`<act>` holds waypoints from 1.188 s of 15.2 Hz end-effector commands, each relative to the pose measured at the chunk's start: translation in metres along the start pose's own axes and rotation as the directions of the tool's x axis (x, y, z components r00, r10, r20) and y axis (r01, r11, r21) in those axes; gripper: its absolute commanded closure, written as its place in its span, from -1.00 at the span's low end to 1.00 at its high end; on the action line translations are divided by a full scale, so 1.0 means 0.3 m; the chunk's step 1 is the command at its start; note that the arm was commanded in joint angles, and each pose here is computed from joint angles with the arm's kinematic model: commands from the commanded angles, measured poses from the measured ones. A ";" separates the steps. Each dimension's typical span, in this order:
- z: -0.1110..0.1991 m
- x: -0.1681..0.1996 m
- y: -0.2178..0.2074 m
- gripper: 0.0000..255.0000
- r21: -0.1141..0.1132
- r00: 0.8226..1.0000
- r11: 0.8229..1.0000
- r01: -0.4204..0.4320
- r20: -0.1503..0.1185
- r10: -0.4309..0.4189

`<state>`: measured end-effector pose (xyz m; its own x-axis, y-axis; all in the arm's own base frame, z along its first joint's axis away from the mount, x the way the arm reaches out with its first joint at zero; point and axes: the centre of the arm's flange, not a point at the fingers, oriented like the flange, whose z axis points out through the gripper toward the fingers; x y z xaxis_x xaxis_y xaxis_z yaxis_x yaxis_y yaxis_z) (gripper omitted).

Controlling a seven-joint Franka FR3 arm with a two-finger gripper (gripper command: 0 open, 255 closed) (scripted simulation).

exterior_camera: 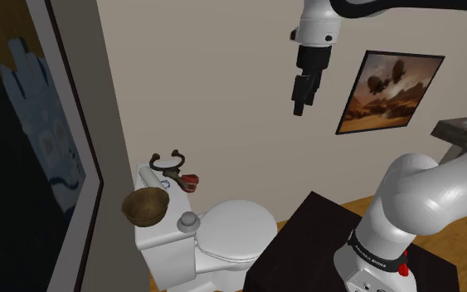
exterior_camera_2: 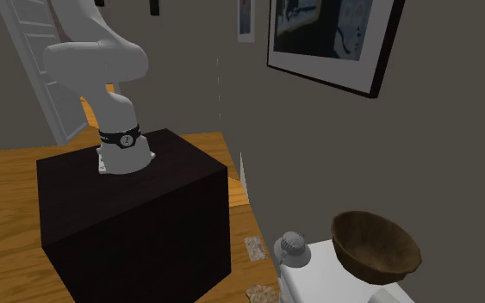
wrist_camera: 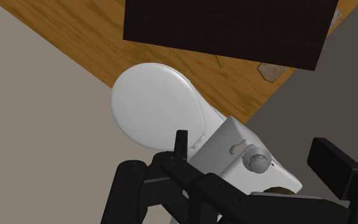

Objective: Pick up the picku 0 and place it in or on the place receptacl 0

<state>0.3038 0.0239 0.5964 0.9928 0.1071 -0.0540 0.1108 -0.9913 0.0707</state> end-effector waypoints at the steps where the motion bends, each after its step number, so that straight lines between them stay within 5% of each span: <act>1: 0.000 0.000 0.000 -1.00 0.000 1.000 1.000 0.000 0.000 0.000; 18: 0.576 0.408 -0.219 -1.00 0.022 0.997 0.997 0.072 -0.022 -0.071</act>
<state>0.4035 0.0820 0.4233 0.9838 0.1749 -0.0402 0.1768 -0.9831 0.0472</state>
